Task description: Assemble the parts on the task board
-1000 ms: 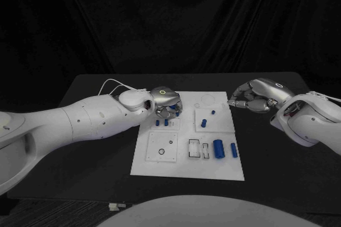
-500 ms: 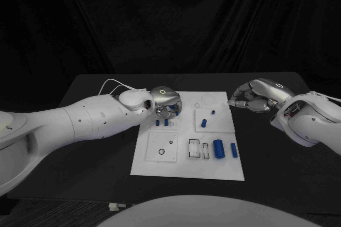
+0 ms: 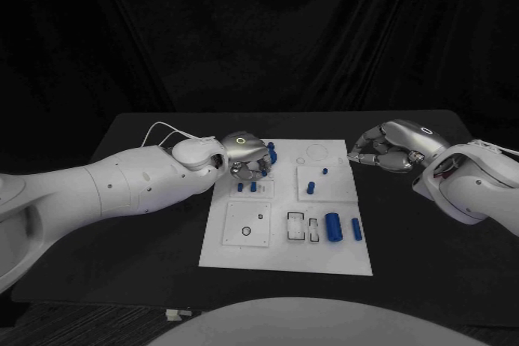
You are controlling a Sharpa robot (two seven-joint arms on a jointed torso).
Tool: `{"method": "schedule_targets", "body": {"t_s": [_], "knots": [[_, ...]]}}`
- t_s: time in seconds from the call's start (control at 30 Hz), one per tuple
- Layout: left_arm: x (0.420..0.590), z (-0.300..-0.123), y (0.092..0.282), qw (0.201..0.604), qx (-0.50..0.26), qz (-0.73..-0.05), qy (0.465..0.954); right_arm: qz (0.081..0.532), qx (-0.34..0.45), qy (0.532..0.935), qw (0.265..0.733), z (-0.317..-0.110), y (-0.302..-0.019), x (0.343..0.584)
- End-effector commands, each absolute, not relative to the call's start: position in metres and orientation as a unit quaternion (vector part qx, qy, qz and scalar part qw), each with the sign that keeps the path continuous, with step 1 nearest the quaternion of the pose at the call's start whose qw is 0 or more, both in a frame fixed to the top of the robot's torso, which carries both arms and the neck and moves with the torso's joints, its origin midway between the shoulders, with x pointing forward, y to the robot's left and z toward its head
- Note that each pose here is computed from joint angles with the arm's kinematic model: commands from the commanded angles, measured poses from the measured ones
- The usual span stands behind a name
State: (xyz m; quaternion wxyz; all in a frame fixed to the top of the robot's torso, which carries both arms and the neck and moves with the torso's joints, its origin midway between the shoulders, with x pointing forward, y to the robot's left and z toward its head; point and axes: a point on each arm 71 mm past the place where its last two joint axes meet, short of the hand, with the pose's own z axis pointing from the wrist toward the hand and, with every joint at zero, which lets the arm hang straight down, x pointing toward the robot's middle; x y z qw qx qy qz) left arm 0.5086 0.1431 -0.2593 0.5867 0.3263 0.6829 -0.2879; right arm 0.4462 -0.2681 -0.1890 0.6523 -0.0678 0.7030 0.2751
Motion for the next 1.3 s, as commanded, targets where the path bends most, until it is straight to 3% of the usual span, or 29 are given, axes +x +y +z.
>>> {"method": "schedule_targets", "body": {"t_s": [0.03,0.3,0.77,1.3], "knots": [[0.505,-0.251,0.148,0.603,0.324,-0.295,0.667,0.272,-0.065,0.705,0.652,-0.19,-0.269,0.446],[0.508,-0.233,0.168,0.615,0.318,-0.281,0.665,0.27,-0.065,0.706,0.651,-0.19,-0.269,0.446],[0.502,-0.228,0.188,0.61,0.311,-0.27,0.677,0.268,-0.065,0.711,0.647,-0.193,-0.268,0.447],[0.504,-0.233,0.183,0.598,0.314,-0.269,0.687,0.269,-0.066,0.714,0.643,-0.195,-0.266,0.447]]}}
